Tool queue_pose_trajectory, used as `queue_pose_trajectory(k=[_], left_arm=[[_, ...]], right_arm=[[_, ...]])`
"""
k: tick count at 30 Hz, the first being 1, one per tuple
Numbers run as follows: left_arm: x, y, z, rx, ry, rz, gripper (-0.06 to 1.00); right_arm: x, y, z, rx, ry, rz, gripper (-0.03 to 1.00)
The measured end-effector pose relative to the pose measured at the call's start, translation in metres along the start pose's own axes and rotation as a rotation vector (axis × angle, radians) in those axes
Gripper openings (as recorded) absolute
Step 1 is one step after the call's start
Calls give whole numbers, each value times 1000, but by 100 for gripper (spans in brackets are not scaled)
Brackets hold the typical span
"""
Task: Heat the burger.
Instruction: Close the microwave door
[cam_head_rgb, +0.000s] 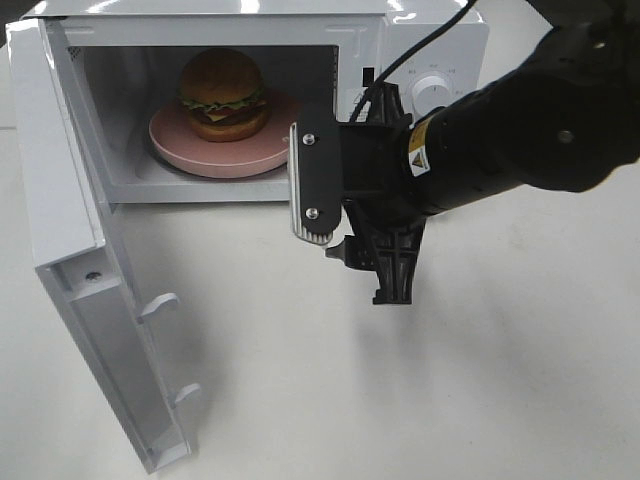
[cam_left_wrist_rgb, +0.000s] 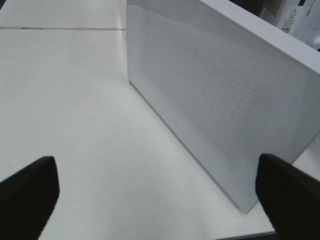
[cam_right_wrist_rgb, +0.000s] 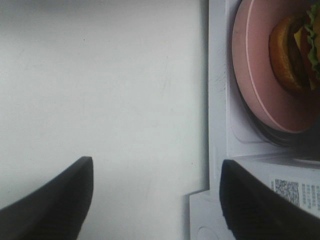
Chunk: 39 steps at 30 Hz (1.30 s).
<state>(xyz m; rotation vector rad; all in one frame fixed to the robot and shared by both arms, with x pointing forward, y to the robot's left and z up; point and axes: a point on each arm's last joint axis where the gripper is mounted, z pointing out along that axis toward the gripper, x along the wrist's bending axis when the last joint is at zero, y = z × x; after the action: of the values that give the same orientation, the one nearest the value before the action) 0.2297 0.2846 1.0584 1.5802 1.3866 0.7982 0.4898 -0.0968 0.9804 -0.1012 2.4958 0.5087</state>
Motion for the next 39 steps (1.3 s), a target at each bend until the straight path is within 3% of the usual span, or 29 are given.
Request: queue_pose_trajectory(k=[6,17,25,27,39], left_arm=[[0,0,0,0,0,0,99],[0,0,0,0,0,0,99],[0,0,0,0,0,0,99],[0,0,0,0,0,0,99],[0,0,0,0,0,0,99]], right_arm=[[10,-8,-18,-7,-8,89,69],[31,-24,-50,14,0,431,69],[43,-38,-76,108,28,689,71],[48,-43,-90,173,40,781,75],[61,-59,-138,295,45,899,76]])
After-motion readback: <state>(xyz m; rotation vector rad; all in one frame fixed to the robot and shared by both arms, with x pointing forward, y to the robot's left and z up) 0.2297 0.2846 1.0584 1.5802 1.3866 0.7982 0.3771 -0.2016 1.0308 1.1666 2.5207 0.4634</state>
